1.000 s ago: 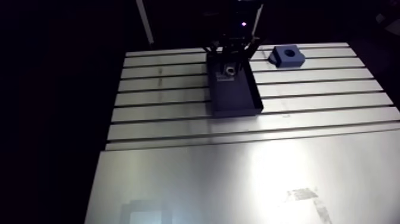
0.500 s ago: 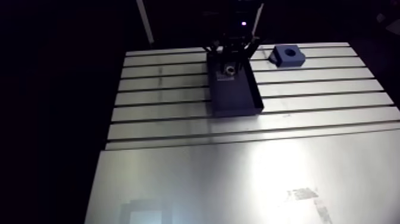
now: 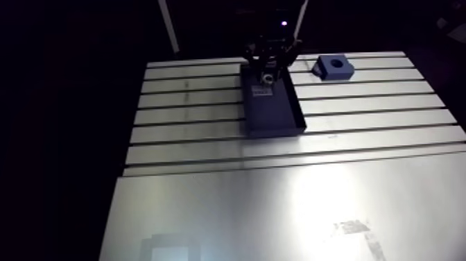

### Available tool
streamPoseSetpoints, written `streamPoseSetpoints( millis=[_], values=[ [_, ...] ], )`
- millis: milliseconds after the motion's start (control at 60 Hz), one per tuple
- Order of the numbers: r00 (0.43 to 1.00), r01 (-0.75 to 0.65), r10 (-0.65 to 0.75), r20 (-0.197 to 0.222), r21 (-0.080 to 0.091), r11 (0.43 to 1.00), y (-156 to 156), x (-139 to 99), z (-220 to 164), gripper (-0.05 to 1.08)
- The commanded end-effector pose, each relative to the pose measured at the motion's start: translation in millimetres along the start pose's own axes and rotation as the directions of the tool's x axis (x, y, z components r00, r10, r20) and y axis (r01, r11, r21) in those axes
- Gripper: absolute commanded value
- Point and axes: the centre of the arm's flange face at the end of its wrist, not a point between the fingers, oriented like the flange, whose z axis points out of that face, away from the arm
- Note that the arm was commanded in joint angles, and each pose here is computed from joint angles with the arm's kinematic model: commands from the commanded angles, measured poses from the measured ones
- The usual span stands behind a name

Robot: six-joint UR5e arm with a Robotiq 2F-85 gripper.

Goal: Pick up the bearing and press it into the housing until flush.

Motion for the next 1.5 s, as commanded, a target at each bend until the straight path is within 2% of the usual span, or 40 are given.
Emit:
streamPoseSetpoints(
  millis=[17,233,417,550,783,933,1100,1200,1500],
  values=[
    [1.000,0.000,0.000,-0.008,-0.001,1.000,1,0,-14,0.61],
    [1.000,0.022,-0.022,0.000,0.002,1.000,1,-5,-37,0.63],
    [0.998,0.056,-0.056,-0.020,-0.003,0.998,5,-7,-84,0.66],
    [0.998,0.053,-0.053,-0.028,-0.008,0.999,12,-4,-100,0.68],
    [0.996,0.054,-0.055,-0.070,-0.016,0.998,57,7,-122,0.69],
    [0.996,0.038,-0.040,-0.081,-0.021,0.999,75,10,-128,0.69],
    [0.997,0.010,-0.011,-0.073,-0.013,1.000,114,5,-124,0.69],
    [0.998,-0.009,0.008,-0.068,-0.006,1.000,127,2,-120,0.69],
    [0.997,-0.045,0.045,-0.070,-0.002,0.999,167,-5,-118,0.69]
  ],
)
